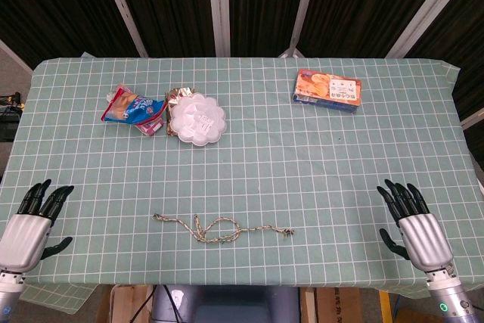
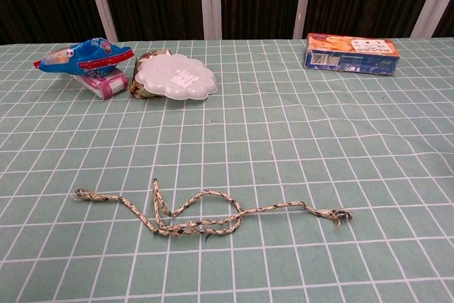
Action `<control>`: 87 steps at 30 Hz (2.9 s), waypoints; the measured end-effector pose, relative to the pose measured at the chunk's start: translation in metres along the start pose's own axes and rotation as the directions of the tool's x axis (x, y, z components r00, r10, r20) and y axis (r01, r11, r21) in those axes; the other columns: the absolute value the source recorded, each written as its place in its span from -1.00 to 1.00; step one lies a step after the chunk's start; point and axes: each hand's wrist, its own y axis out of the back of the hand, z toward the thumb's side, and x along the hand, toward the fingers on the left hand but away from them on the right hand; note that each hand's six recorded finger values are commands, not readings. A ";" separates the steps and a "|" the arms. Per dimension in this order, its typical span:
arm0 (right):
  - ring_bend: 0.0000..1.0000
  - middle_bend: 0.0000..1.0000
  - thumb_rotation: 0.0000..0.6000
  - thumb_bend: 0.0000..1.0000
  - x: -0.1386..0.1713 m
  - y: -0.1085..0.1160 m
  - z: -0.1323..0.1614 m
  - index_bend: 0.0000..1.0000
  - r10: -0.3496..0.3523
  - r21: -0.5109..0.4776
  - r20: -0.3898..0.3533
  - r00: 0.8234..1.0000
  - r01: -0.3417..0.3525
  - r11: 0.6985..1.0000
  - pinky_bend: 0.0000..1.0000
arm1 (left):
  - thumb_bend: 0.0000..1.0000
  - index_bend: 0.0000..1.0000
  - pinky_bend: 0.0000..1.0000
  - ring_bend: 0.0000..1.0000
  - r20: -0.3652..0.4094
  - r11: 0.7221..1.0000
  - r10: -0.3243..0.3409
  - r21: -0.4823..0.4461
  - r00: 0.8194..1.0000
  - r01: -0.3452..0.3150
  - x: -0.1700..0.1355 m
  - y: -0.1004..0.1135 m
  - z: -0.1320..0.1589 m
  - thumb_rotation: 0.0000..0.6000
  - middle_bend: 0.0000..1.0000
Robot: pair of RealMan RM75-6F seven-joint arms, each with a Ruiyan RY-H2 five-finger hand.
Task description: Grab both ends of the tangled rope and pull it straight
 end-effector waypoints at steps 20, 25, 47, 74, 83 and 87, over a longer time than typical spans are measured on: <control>-1.00 -0.86 1.00 -0.23 -0.014 -0.008 0.029 -0.50 0.048 -0.143 -0.007 0.999 -0.048 0.989 -1.00 | -0.99 -1.00 -1.00 -1.00 -0.014 1.000 0.001 -0.030 1.000 -0.002 0.001 0.002 0.000 1.00 -1.00; -1.00 -0.67 1.00 -0.23 -0.028 -0.019 0.061 -0.15 0.070 -0.186 -0.055 0.996 -0.079 0.979 -1.00 | -0.99 -1.00 -1.00 -1.00 -0.016 0.999 0.006 -0.038 1.000 -0.007 0.001 0.003 0.000 1.00 -1.00; -1.00 -0.64 1.00 -0.23 -0.061 -0.099 0.171 -0.03 0.186 -0.255 -0.105 0.977 -0.207 0.945 -1.00 | -0.99 -1.00 -1.00 -1.00 -0.007 0.998 -0.009 -0.056 1.000 0.008 0.004 0.002 -0.003 1.00 -1.00; -1.00 -0.63 1.00 -0.23 -0.073 -0.131 0.173 0.00 0.239 -0.237 -0.047 0.970 -0.244 0.940 -1.00 | -0.99 -1.00 -1.00 -1.00 -0.011 0.998 -0.015 -0.065 1.000 0.015 0.006 0.001 -0.004 1.00 -1.00; -1.00 -0.62 1.00 -0.23 -0.072 -0.134 0.171 0.07 0.251 -0.241 -0.037 0.967 -0.252 0.937 -1.00 | -0.99 -1.00 -1.00 -1.00 -0.010 0.998 -0.015 -0.065 1.000 0.014 0.006 0.001 -0.003 1.00 -1.00; -1.00 -0.60 1.00 -0.22 -0.071 -0.135 0.171 0.17 0.256 -0.241 -0.035 0.966 -0.257 0.936 -1.00 | -0.99 -1.00 -1.00 -1.00 -0.010 0.998 -0.016 -0.065 1.000 0.015 0.006 0.001 -0.003 1.00 -1.00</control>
